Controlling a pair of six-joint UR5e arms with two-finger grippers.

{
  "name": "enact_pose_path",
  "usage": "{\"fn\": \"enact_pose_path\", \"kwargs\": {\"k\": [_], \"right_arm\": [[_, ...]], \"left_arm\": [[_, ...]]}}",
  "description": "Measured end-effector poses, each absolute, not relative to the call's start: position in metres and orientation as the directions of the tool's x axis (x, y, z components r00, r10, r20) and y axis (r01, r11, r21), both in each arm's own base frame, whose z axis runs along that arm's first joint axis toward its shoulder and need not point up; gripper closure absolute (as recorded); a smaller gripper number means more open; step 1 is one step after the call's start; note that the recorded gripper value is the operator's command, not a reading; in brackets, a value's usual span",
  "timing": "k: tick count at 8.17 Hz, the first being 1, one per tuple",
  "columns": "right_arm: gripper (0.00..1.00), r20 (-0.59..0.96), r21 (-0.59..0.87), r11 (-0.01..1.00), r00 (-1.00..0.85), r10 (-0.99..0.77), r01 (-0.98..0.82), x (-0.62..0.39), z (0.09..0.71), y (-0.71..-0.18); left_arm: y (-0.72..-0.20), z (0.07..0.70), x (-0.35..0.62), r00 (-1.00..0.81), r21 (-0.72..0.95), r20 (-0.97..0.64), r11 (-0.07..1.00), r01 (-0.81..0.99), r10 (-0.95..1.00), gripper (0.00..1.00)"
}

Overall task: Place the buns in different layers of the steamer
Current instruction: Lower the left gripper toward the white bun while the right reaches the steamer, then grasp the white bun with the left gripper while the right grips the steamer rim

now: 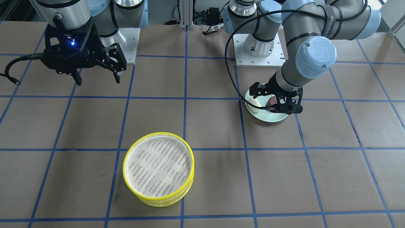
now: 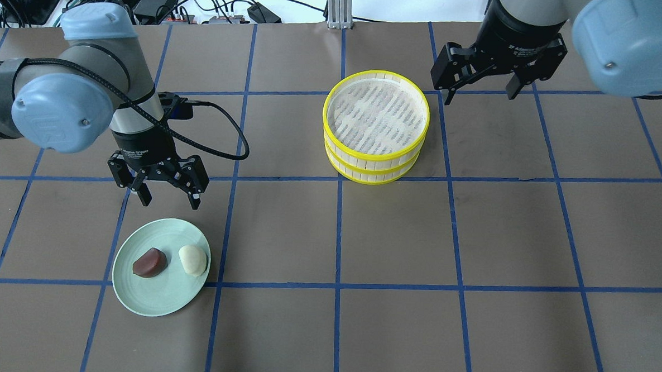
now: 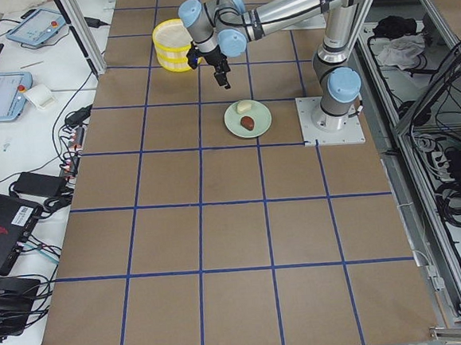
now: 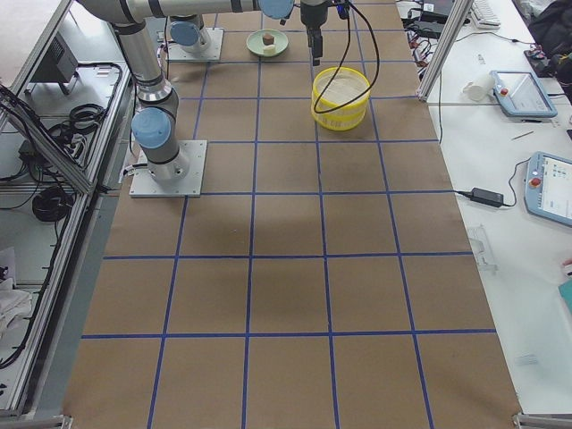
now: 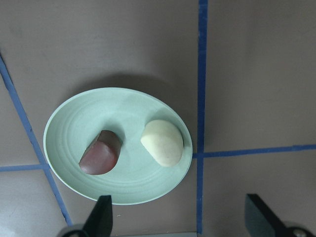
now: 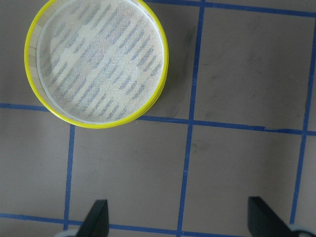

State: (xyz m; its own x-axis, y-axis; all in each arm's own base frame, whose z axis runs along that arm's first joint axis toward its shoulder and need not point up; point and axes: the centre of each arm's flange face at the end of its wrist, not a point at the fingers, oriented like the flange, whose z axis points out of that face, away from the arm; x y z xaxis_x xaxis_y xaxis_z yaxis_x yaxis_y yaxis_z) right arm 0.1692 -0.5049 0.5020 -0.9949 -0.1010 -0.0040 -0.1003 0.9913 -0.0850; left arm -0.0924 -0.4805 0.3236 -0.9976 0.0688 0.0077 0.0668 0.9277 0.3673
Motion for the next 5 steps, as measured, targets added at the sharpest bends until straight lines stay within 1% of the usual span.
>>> {"fn": "enact_pose_path", "kwargs": {"k": [1, 3, 5], "right_arm": [[0.0, -0.018, -0.091, 0.991, -0.995, -0.1, -0.098, 0.172, 0.486, -0.517], [0.0, -0.029, -0.097, 0.991, -0.995, -0.096, -0.093, 0.176, 0.436, -0.558], [0.0, -0.033, -0.08, 0.995, -0.997, -0.066, -0.063, 0.179, 0.385, -0.59]], "left_arm": [[-0.476, 0.311, -0.091, -0.994, 0.401, 0.006, 0.911, 0.099, 0.106, 0.24], [-0.468, 0.289, -0.084, -0.982, 0.462, -0.019, 0.873, 0.156, 0.186, 0.23], [-0.468, 0.266, -0.083, -0.978, 0.506, -0.01, 0.845, 0.175, 0.208, 0.23]]}}
